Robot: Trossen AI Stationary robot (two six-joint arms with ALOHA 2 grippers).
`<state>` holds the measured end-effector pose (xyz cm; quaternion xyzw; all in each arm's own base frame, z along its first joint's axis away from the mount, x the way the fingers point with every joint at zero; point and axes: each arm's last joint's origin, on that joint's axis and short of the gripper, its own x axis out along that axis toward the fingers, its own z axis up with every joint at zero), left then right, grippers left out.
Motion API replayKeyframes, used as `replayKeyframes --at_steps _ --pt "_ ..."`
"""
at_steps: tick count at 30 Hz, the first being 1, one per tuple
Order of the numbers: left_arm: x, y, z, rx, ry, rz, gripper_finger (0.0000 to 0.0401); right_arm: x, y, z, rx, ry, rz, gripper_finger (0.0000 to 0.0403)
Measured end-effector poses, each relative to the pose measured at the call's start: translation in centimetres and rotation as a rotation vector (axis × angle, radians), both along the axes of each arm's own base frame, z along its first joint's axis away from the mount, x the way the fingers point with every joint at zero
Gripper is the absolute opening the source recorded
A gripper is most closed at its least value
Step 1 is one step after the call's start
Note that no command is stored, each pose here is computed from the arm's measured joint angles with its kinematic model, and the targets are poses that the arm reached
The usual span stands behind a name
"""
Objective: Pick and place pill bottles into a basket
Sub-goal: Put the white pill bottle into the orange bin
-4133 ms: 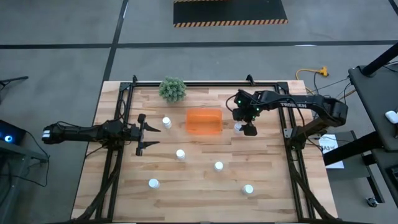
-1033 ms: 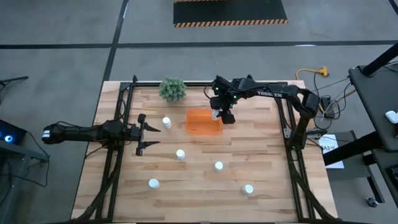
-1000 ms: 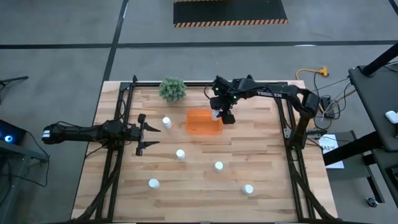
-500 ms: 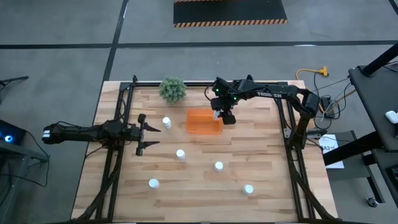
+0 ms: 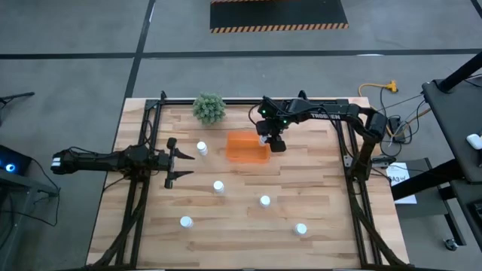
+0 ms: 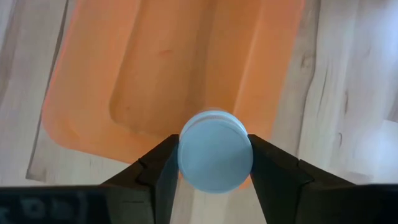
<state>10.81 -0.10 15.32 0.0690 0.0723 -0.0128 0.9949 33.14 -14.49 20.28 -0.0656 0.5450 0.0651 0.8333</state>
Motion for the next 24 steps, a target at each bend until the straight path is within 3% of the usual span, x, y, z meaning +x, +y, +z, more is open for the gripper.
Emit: replayKeyframes --at_steps 12,24 --pt "0.00 0.00 0.00 0.000 0.000 0.000 0.0217 0.09 -0.11 0.13 -0.022 -0.002 -0.009 0.0174" --pt "0.00 0.00 0.01 0.000 0.000 0.000 0.0217 0.08 -0.10 0.12 -0.016 0.000 -0.019 0.0232"
